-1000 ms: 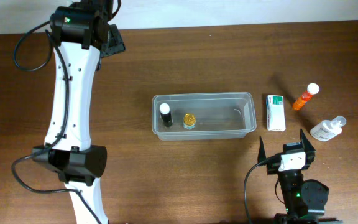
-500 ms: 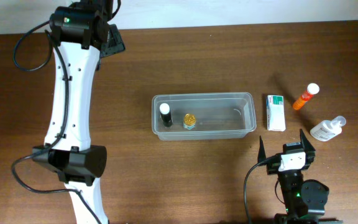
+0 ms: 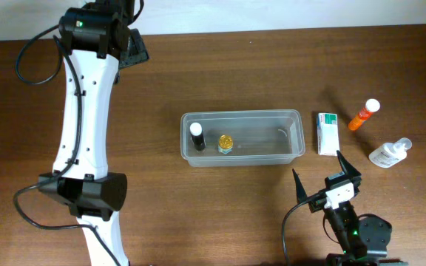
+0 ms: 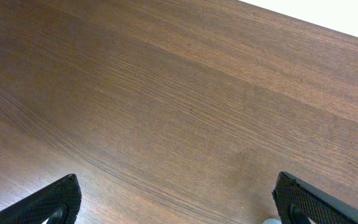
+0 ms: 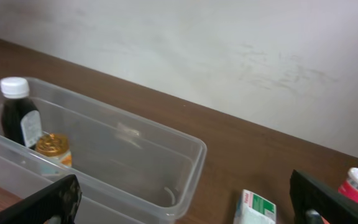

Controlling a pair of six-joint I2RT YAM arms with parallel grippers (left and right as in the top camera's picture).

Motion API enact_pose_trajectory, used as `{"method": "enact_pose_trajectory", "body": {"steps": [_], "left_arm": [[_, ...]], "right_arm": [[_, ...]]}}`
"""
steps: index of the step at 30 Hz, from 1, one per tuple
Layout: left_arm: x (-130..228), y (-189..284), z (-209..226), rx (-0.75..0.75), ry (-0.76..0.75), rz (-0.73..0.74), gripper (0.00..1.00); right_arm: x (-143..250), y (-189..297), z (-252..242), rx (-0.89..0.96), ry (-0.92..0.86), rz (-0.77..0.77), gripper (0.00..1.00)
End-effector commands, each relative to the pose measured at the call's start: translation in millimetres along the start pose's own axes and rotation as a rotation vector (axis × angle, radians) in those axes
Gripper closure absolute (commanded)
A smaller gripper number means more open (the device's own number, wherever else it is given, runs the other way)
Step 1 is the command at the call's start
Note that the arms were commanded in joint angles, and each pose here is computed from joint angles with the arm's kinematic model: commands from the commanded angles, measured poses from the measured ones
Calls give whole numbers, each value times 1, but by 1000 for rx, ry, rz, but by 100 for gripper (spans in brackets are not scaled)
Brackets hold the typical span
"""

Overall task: Pack container
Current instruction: 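Move right gripper to the orange tube and grasp it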

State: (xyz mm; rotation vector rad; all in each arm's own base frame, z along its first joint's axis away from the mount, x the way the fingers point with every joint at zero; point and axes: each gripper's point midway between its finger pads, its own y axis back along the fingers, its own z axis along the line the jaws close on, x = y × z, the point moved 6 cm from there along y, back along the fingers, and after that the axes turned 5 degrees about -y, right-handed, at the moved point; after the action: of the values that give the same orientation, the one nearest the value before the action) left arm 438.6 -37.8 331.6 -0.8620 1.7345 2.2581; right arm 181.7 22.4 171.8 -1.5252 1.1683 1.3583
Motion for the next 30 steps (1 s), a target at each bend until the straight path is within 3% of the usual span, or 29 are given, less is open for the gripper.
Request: {"method": "enact_pose_trajectory", "body": {"steps": [1,5,13,21,30], "left_arm": [[-2,4,5,-18,-9,-18,1],[-2,4,5,-18,-9,-18,0],[-2,4,5,-18,-9,-18,1],[-2,4,5,-18,-9,-18,1],[-2,4,5,-17,-9,-18,1]], "right_arm": [[-10,2,3,-31,-102,-36,2],[-36,7,-3,6,-262,-88,2],[-104,13,-13,26,-282,-109,2],[-151,-19,-55,211,-398,238,2],[-186,-79,-114,415,-454,758,2]]}}
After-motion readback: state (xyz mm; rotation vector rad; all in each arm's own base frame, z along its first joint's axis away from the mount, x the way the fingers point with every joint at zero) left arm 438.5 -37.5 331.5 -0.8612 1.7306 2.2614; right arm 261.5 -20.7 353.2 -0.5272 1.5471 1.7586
